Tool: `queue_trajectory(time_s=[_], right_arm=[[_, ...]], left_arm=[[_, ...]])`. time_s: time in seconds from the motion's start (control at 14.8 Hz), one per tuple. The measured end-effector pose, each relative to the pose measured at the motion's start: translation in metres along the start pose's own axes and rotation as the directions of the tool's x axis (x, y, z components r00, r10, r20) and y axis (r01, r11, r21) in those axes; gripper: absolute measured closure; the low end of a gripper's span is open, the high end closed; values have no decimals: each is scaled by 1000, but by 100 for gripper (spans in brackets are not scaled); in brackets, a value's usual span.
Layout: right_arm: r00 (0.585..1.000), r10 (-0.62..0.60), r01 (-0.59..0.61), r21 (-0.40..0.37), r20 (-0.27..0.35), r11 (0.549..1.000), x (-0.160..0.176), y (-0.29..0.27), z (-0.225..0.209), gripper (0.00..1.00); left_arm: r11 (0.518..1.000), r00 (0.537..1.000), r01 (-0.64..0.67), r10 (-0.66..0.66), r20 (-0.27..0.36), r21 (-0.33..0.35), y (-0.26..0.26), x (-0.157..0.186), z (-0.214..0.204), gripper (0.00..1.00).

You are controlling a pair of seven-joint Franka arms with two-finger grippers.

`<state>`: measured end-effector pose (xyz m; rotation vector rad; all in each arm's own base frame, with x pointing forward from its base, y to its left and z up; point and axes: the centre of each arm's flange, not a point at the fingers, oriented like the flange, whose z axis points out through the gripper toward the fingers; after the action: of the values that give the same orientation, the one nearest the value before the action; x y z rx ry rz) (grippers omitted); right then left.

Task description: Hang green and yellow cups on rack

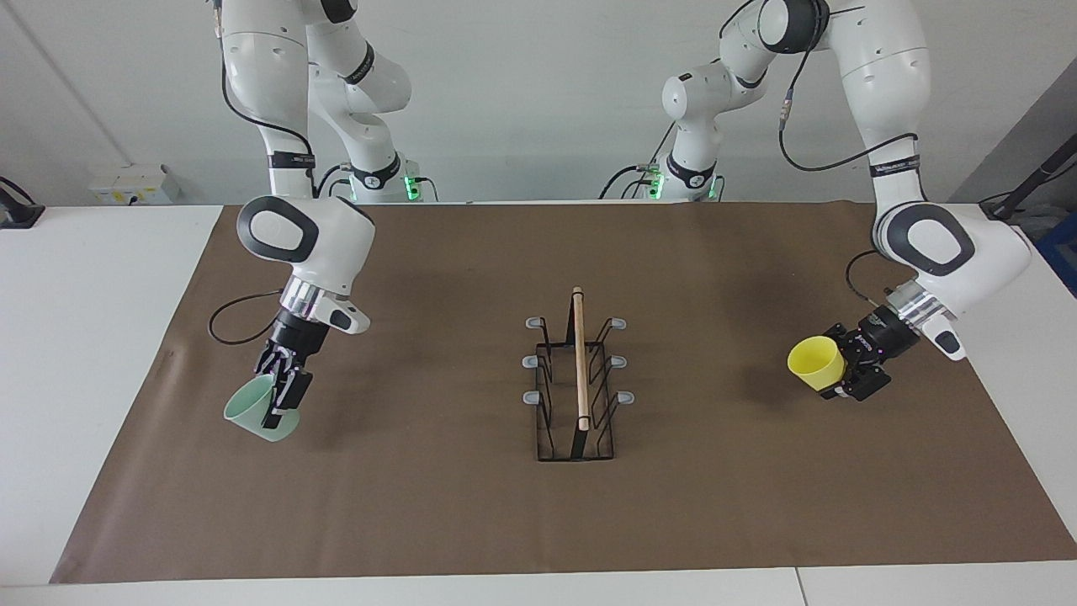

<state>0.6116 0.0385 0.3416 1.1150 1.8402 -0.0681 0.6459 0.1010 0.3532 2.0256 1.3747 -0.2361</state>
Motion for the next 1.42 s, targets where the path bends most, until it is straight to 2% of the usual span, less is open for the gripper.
queue_trajectory(time_s=[0.2,0.34,0.41,0.68,0.95,1.15,1.42], right_arm=[[999,54,-51,149,-11,988,-6,23,-9,29],[994,103,-89,225,-48,970,-17,39,-17,29],[991,119,-99,242,-68,965,-19,46,-22,29],[983,165,-134,296,-83,946,-19,61,-43,29],[934,316,-228,403,-165,886,-22,60,-48,29],[862,461,-314,491,-211,812,-35,64,-67,29],[682,662,-416,579,-311,701,-59,79,-111,29]], left_arm=[[982,990,-110,122,-69,156,18,-9,-22,36],[964,977,-154,181,-113,218,32,-17,-34,36],[957,970,-171,205,-130,234,37,-20,-37,36],[905,921,-235,323,-217,354,52,-40,-47,36],[840,841,-272,445,-309,469,68,-75,-66,36],[781,764,-283,534,-362,557,78,-100,-75,36],[729,672,-227,597,-438,646,87,-126,-73,36]])
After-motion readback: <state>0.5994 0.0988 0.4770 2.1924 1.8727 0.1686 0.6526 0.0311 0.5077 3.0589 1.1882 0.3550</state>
